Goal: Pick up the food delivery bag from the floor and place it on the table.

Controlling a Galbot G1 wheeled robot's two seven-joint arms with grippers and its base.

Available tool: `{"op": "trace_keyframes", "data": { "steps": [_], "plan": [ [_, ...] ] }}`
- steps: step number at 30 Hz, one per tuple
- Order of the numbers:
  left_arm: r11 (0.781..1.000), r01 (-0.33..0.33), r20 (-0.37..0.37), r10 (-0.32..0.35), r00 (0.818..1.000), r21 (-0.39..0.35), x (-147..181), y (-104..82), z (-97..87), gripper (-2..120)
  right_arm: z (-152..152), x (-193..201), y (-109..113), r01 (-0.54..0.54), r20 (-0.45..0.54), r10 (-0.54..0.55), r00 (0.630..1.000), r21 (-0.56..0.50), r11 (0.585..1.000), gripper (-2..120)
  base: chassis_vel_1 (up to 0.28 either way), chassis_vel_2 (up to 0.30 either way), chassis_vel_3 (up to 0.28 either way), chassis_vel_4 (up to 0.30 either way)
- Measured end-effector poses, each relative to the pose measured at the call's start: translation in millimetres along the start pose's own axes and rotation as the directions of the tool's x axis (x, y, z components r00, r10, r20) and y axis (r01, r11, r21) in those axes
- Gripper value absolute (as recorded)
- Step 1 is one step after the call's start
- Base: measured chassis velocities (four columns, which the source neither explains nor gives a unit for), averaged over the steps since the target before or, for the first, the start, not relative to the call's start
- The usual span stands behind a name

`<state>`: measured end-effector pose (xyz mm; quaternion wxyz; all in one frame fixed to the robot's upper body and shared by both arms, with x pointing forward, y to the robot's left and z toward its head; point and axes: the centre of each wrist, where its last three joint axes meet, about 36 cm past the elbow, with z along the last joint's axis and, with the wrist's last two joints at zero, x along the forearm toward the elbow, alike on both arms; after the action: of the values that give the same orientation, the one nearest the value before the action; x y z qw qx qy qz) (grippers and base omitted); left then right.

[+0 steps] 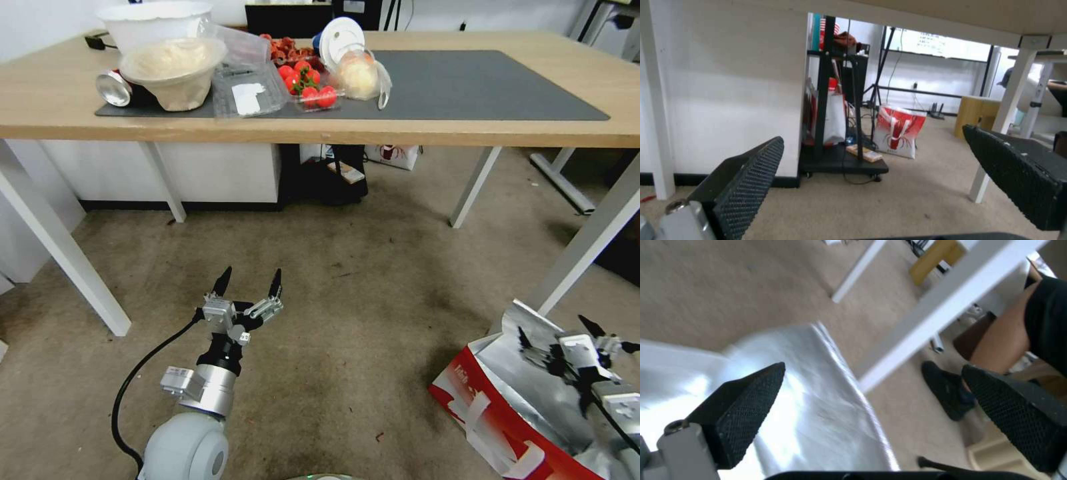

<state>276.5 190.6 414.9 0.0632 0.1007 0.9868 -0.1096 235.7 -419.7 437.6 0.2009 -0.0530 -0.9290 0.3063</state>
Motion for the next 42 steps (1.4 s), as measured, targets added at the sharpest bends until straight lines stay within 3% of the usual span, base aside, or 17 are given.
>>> {"op": "trace_keyframes", "data": {
  "steps": [5,8,11,13,20,30,37,42],
  "plan": [
    [1.0,-0.004,0.011,0.003,1.0,0.006,-0.4,-5.5,-2.8,100,15.0,-2.0,-17.0,-0.011,-0.043,0.013,0.999,0.053,0.999,100,0.0,0.0,0.0,0.0],
    [1.0,-0.006,0.024,0.005,1.0,0.008,0.4,-9.9,-8.0,100,40.9,-3.2,-31.0,-0.029,-0.045,0.036,0.998,0.144,0.989,100,0.0,0.0,0.0,0.0],
    [1.0,-0.008,0.028,0.008,1.0,0.01,2.0,-12.2,-11.3,100,57.6,-2.8,-34.3,-0.019,-0.058,0.029,0.998,0.167,0.986,100,0.0,0.0,0.0,0.0],
    [1.0,-0.009,0.025,0.009,1.0,0.004,4.3,-13.6,-12.3,100,79.4,-1.7,-33.4,0.006,-0.097,0.01,0.995,0.161,0.987,100,0.0,0.0,0.0,0.0],
    [1.0,0.0,0.02,0.0,1.0,-0.005,3.7,-13.0,-10.0,100,111.8,-7.9,-18.7,0.038,-0.161,-0.02,0.987,0.111,0.993,100,0.0,0.0,0.0,0.0],
    [1.0,0.006,0.014,-0.006,1.0,-0.023,4.7,-10.2,-9.7,100,156.4,-25.3,-8.9,-0.008,-0.174,0.031,0.984,0.132,0.991,100,0.0,0.0,0.0,0.0],
    [0.999,0.02,0.013,-0.02,1.0,-0.038,4.8,-9.8,-10.4,100,165.8,-28.3,-7.8,-0.002,-0.182,0.025,0.983,0.125,0.992,99,0.0,0.0,0.0,0.0],
    [0.999,0.021,0.014,-0.021,1.0,-0.044,3.7,-9.9,-11.6,100,166.4,-28.8,-8.5,0.02,-0.177,-0.002,0.984,0.099,0.995,86,0.0,0.0,0.0,0.0]
  ]
}}
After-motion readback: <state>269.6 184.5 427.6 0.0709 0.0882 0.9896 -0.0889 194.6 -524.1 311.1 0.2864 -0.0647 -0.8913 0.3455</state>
